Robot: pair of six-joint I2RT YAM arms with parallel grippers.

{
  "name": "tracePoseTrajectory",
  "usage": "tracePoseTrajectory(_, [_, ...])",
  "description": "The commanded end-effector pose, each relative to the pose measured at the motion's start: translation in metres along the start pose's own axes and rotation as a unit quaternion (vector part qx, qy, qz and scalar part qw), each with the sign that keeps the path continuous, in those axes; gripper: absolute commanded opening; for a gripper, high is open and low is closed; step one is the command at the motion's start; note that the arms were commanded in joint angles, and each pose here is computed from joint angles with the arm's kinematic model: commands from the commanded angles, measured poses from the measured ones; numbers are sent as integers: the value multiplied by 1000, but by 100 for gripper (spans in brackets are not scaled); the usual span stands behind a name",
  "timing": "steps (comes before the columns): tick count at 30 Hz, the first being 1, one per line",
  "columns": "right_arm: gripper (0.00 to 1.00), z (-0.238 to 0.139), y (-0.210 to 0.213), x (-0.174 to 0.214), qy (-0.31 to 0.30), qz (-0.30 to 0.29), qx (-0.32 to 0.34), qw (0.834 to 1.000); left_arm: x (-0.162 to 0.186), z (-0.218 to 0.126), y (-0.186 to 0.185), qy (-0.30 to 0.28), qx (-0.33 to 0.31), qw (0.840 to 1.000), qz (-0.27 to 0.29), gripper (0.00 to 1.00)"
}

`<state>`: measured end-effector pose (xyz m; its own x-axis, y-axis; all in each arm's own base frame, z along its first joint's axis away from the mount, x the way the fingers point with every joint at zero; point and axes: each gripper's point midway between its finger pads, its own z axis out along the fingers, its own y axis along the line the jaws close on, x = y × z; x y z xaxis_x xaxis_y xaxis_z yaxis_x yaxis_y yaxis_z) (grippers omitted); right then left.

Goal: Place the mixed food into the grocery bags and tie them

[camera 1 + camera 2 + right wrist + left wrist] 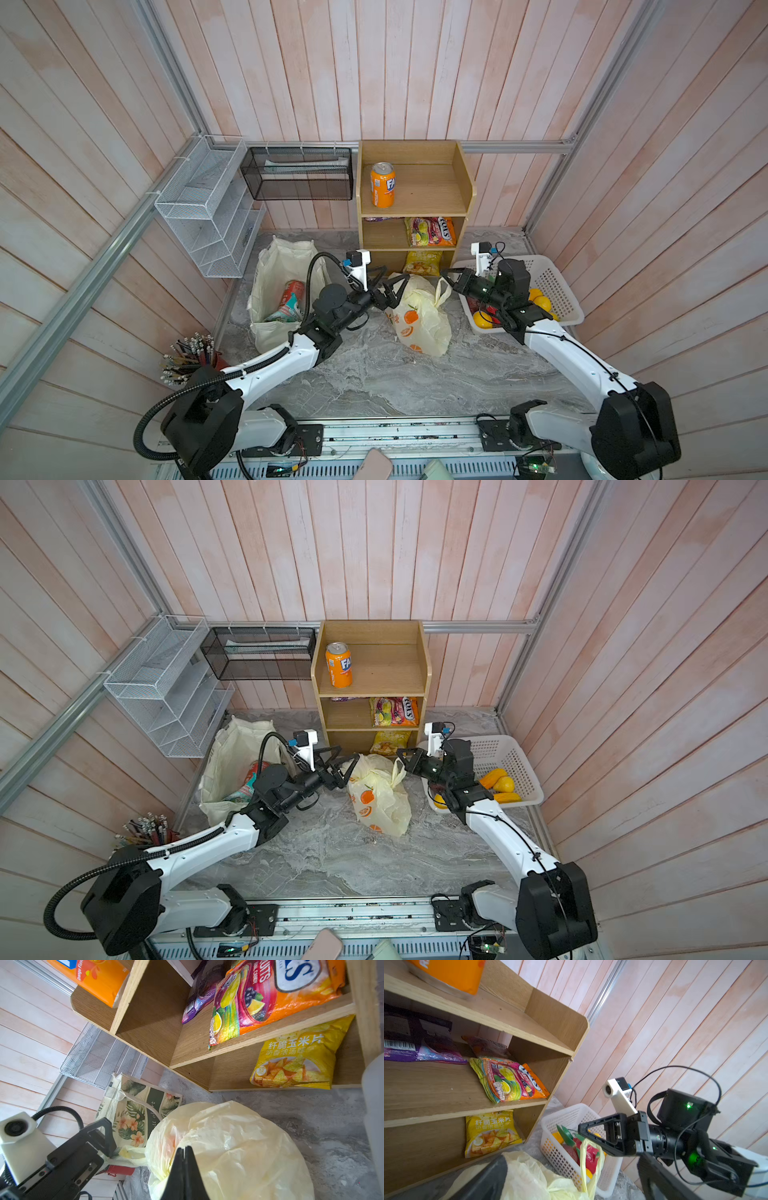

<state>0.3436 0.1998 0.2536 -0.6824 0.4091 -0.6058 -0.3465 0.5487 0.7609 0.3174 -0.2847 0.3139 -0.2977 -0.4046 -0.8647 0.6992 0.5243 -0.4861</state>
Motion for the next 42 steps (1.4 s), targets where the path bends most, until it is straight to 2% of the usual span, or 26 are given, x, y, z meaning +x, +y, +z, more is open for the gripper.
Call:
tracePoseTrajectory(1, [0,-3,9,1,9,-23,-15,1000,-32,-1,-38,-29,88,996,19,100])
tracePoseTrajectory(4, [3,-4,13,-2,15,-40,-14,999,-32,10,-48,6,107,994,28,99])
tracePoseTrajectory(6, [27,-9,14,-7,11,-55,4,998,-31,18,-46,32,96,994,37,92])
tracePoseTrajectory(8, [45,-16,14,-16,-3,-70,31,997,-30,20,-42,41,84,994,50,80])
tracePoseTrajectory(9, [50,-21,13,-22,-12,-79,49,996,-32,19,-40,38,78,995,53,70])
tracePoseTrajectory(10, [54,-25,13,-26,-18,-87,63,994,-33,18,-38,34,73,995,55,51])
tracePoseTrajectory(11, [57,-30,13,-30,-24,-97,78,992,-37,16,-34,27,62,996,55,19])
tracePoseTrajectory(12, [59,-33,16,-34,-27,-110,85,990,-40,14,-28,22,47,997,56,1])
tracePoseTrajectory(15, [63,-34,26,-37,-12,-156,108,982,-52,8,-15,15,9,998,55,0])
tracePoseTrajectory(20, [69,-9,43,-16,55,-246,131,959,-67,-1,21,33,-78,995,49,1])
tracePoseTrajectory(21, [85,-3,44,-9,72,-262,131,954,-71,-5,26,29,-92,994,50,8])
tracePoseTrajectory(22, [98,3,43,-3,87,-274,134,948,-74,-8,31,27,-104,993,51,13])
tracePoseTrajectory(25, [98,14,38,13,128,-304,137,934,-85,-19,41,21,-140,988,60,17])
tracePoseTrajectory(30, [98,16,25,26,158,-329,145,920,-92,-32,44,13,-151,986,67,19])
tracePoseTrajectory(42, [98,11,-3,54,202,-331,149,910,-87,-37,44,20,-147,987,63,25])
